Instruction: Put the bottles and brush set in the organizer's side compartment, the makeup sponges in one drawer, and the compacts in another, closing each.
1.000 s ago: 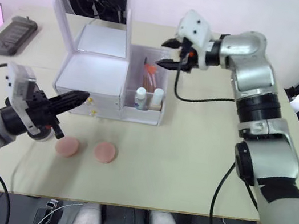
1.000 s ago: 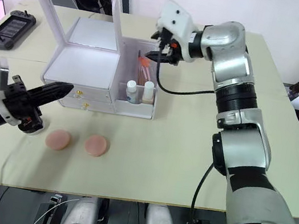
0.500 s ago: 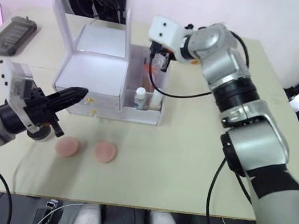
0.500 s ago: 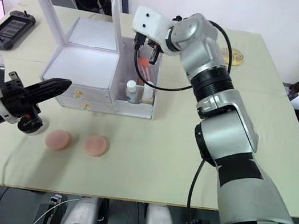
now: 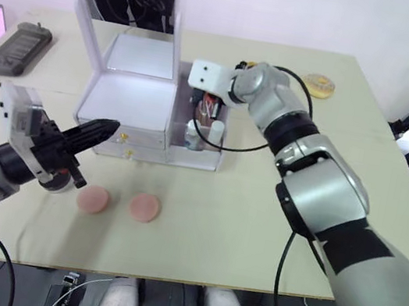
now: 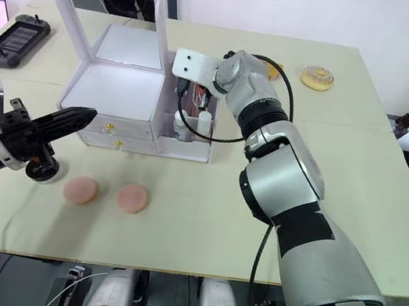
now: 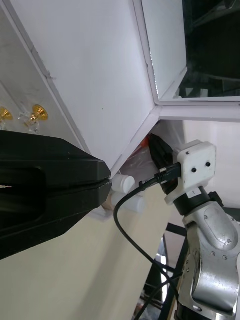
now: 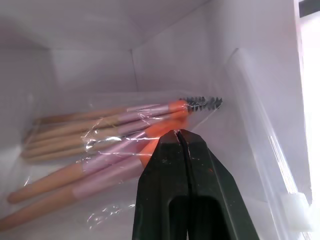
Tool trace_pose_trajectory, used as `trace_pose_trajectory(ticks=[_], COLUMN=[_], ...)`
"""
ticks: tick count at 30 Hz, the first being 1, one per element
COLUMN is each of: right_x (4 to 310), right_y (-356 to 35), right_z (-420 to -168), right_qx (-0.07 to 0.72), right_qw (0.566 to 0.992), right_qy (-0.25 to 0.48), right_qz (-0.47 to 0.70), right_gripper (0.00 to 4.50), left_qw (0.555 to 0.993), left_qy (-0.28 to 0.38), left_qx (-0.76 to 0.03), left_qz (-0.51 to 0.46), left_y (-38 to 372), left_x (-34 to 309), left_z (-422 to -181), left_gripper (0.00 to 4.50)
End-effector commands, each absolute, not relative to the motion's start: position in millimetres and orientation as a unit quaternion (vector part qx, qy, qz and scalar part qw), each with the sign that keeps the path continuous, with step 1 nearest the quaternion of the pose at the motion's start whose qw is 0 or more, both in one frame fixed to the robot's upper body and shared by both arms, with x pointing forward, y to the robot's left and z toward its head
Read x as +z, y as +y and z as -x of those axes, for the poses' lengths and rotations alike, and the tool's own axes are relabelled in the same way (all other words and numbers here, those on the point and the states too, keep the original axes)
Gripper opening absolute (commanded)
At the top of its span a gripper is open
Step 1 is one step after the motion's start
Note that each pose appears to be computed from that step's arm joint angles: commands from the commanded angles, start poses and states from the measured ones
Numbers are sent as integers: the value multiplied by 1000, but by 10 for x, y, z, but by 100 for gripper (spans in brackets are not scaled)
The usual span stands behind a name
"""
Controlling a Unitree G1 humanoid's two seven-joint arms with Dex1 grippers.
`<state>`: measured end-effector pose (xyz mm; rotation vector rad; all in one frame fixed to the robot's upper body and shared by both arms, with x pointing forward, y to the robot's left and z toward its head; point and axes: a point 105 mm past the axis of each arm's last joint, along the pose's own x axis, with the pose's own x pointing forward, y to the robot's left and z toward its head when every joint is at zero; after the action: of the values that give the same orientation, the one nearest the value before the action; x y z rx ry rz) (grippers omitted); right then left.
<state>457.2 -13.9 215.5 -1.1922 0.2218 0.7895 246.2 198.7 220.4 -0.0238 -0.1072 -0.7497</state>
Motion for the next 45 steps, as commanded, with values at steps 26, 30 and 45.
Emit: trace_pose_trajectory(ticks=[26,30,45], right_x=[2686,2485,1896], right_y=[-1659,-1917,-2747], right_z=[-3607,-3308,-2859], right_qx=[508,504,423], right_qw=[847,855,899], right_qy=[74,88,96], right_qz=[136,86,60], right_gripper=[291,450,450], left_qw=[936,946,980], left_qy=[-11,14,109], left_qx=[-349,-317,-155], left_qz=[-46,-62,-67], left_y=[2531,2861,4241], left_x=[2295,2213,1774], left_z=[-2428,-2351,-1934], left_gripper=[138,341,446])
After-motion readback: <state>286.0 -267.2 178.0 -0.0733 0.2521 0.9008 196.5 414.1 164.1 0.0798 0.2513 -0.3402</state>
